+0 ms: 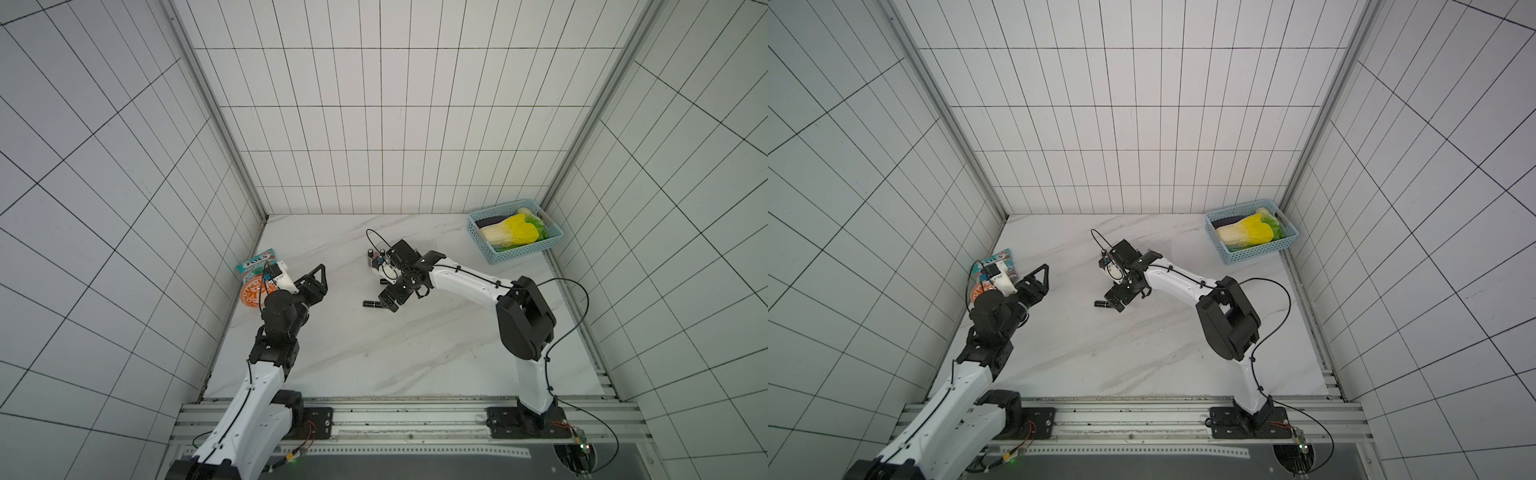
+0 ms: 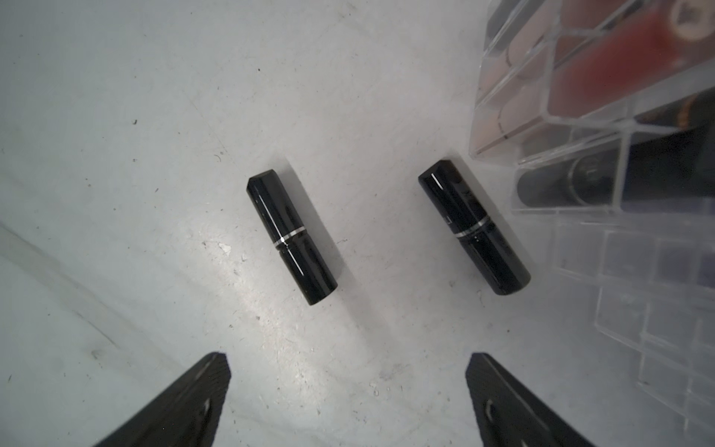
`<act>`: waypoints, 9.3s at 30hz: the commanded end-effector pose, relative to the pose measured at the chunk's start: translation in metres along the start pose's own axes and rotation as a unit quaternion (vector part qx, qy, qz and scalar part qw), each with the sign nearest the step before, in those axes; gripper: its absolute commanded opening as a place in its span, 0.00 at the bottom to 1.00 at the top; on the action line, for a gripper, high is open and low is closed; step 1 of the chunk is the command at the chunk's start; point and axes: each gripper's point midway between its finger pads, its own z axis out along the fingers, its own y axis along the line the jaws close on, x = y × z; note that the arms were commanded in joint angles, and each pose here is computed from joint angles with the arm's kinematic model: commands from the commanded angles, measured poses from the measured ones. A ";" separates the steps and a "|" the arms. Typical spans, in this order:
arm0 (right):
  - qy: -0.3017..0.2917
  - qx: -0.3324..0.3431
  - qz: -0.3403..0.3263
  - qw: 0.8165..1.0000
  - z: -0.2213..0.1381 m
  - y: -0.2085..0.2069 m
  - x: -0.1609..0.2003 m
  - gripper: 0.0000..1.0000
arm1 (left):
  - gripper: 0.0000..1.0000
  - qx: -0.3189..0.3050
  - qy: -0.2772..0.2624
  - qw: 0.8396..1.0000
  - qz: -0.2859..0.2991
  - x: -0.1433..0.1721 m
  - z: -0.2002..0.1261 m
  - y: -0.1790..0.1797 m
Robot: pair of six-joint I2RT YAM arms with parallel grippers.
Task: Arrange the lipsticks in the organizer
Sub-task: Pick up the lipstick at the center of the board, then place the lipstick in the storage box, then pick up the lipstick at the center of the board.
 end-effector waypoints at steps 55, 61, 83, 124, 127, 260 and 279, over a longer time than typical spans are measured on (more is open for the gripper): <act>-0.113 -0.187 0.080 0.973 -0.108 0.046 0.015 0.23 | 0.81 0.332 0.212 0.915 0.081 0.044 -0.016 -0.147; -0.178 -0.228 0.071 0.955 -0.179 0.068 0.012 0.23 | 0.81 0.440 0.275 0.853 0.060 0.054 -0.045 -0.190; -0.255 -0.307 0.042 0.916 -0.263 0.112 0.014 0.23 | 0.50 0.497 0.392 0.768 0.095 0.137 -0.055 -0.247; -0.284 -0.020 0.148 0.947 -0.239 0.020 0.086 0.99 | 0.00 0.155 0.175 0.909 0.345 0.121 0.149 -0.166; -0.286 -0.015 0.152 0.946 -0.239 0.019 0.088 0.99 | 0.00 0.155 0.177 0.908 0.347 0.135 0.167 -0.163; 0.038 -0.005 0.035 0.999 0.058 -0.020 0.012 0.86 | 0.54 0.013 0.078 0.997 0.017 0.004 0.039 -0.002; 0.050 -0.052 0.018 0.997 0.067 0.021 0.017 0.57 | 0.54 0.019 0.076 0.997 0.018 0.002 0.037 -0.005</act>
